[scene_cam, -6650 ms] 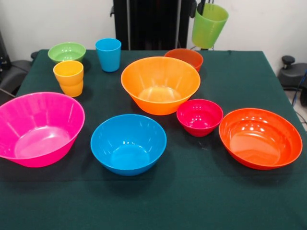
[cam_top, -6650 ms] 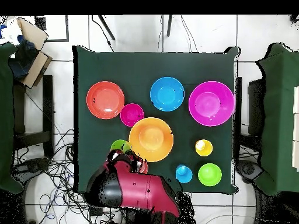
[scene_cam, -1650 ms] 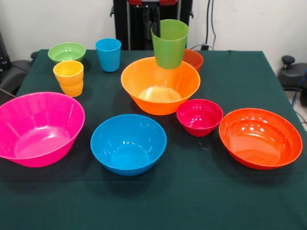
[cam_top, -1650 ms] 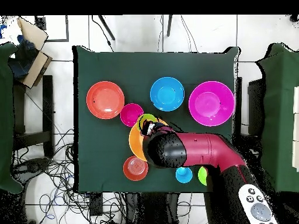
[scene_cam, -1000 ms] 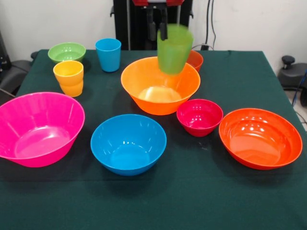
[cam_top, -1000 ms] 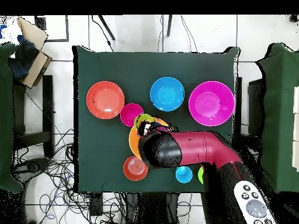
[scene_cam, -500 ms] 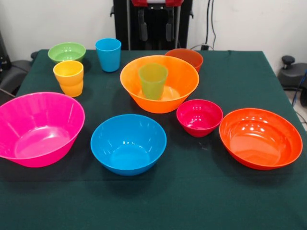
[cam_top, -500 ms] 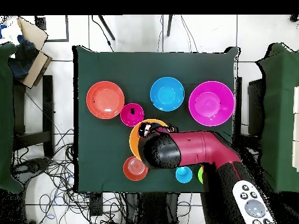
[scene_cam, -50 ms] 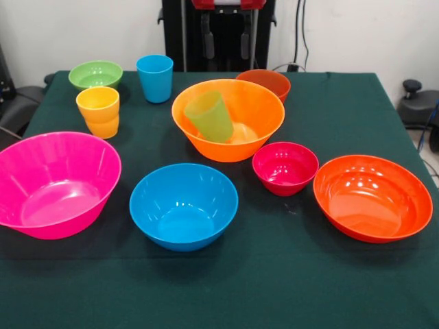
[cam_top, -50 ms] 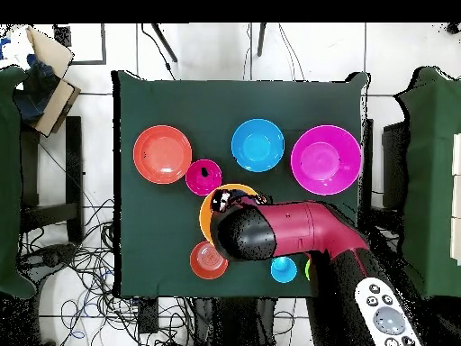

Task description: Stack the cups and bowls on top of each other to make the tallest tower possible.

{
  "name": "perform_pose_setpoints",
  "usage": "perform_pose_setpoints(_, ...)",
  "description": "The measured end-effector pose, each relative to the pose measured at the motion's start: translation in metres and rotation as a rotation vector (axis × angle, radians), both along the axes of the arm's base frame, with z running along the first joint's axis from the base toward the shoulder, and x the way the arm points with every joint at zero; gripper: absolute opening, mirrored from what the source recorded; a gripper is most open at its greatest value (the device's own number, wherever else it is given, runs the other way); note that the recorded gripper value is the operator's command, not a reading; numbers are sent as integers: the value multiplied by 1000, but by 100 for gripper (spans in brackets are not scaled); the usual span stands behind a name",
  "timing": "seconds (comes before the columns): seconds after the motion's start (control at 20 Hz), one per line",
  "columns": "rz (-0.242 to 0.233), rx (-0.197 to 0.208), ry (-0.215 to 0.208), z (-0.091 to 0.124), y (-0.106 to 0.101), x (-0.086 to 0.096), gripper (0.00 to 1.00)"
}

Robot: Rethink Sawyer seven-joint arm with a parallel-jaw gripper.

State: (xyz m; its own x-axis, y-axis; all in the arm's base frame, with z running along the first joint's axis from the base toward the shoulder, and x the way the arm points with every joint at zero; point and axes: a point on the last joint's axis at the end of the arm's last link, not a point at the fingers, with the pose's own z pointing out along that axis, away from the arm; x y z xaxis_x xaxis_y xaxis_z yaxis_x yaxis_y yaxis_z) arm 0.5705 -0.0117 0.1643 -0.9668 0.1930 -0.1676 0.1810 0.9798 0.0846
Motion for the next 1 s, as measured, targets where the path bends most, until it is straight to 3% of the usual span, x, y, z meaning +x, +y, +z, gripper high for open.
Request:
perform_pose_setpoints(0.3,7,0,0,0,4,0,100)
perform_pose_setpoints(1.0,64,14,5,-7,40,6,100)
